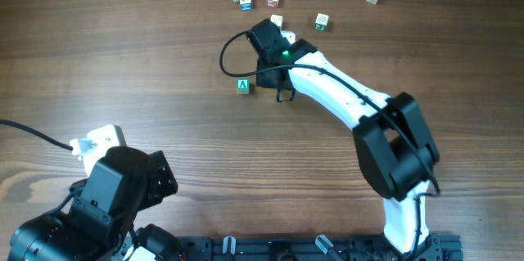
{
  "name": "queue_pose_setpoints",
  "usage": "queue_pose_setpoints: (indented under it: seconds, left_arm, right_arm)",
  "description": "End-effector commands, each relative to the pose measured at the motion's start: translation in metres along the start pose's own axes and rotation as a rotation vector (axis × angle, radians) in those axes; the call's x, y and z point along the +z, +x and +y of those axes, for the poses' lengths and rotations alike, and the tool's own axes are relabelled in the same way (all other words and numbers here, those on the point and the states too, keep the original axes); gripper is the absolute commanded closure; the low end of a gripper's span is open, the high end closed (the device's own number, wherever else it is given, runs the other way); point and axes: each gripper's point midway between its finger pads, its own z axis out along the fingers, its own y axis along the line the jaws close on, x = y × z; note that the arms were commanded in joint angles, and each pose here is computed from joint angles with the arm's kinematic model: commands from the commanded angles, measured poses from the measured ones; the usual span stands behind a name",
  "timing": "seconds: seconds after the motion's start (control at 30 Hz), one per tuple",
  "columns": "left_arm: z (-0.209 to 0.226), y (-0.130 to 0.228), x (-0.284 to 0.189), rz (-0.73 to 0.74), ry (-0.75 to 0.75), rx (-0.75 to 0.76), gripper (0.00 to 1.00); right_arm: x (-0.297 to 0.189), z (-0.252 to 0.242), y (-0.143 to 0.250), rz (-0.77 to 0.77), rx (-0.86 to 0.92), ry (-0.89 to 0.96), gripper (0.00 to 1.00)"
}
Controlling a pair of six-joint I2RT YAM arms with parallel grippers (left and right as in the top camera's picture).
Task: Form a tower
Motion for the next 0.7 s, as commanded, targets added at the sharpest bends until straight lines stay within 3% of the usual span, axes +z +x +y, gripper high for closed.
queue_pose_setpoints:
  seconds: [0.0, 0.2, 0.67]
  left_arm:
    - [0.0, 0.001, 0.0, 0.005, 0.0, -0.016, 0.0]
    - [0.0, 0.001, 0.0, 0.005, 0.0, -0.016, 0.0]
    - [0.0, 0.001, 0.0, 0.005, 0.0, -0.016, 0.0]
  right_arm:
    - [-0.043, 0.033, -0.016, -0.062, -0.013, -0.126, 0.87]
    - [-0.046, 0.058, -0.001, -0.069, -0.095, -0.154, 0.87]
    - [-0.006, 0.062, 0.015, -0.05, -0.124, -0.093, 0.87]
